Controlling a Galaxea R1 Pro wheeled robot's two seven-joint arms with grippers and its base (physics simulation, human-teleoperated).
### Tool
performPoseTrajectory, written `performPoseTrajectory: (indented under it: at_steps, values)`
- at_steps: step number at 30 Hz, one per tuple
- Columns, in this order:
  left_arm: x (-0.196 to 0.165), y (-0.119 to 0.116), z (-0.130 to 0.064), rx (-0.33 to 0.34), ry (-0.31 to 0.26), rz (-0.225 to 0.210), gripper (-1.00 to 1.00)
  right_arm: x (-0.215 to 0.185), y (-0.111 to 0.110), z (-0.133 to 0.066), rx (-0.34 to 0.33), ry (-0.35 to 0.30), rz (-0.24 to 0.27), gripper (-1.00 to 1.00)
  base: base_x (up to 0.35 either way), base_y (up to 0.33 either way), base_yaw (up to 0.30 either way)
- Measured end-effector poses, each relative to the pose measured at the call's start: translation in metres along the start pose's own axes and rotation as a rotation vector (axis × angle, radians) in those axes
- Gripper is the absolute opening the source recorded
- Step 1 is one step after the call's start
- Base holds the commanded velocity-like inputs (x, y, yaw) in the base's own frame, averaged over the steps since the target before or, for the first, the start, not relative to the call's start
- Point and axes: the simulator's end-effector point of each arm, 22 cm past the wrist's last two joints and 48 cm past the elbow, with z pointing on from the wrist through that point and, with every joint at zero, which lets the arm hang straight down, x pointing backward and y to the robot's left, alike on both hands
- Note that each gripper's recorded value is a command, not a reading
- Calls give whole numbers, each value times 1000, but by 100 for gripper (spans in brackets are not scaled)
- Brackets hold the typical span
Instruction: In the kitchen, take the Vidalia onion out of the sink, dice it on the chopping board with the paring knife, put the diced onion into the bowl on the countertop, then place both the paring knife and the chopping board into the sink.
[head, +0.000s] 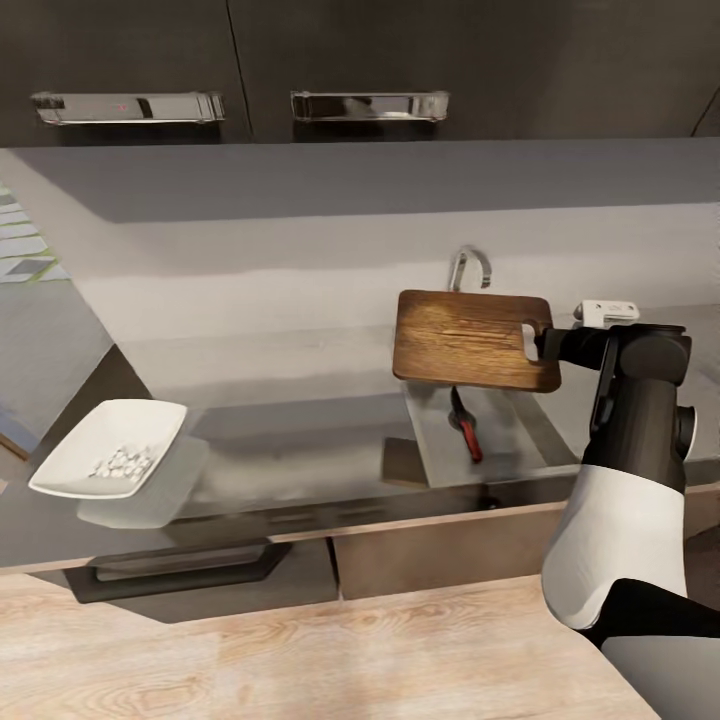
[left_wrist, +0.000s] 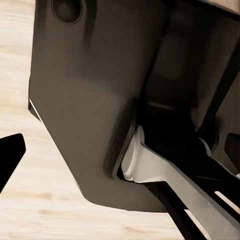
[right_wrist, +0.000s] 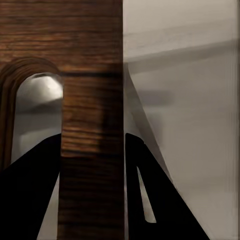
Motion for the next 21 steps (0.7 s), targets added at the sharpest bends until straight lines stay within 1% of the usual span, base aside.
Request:
performPoseTrajectory:
  at_steps: [12, 17, 21]
  values:
    - [0, 0, 0, 0, 0, 0, 100, 3, 11, 2, -23, 8, 6, -100, 3, -17, 0]
    - [0, 0, 0, 0, -1, 0, 100, 10, 15, 7, -33, 28, 7, -100, 0, 0, 0]
    - [-4, 0, 0, 0, -16, -2, 100, 13, 17, 9, -37, 36, 7, -100, 0, 0, 0]
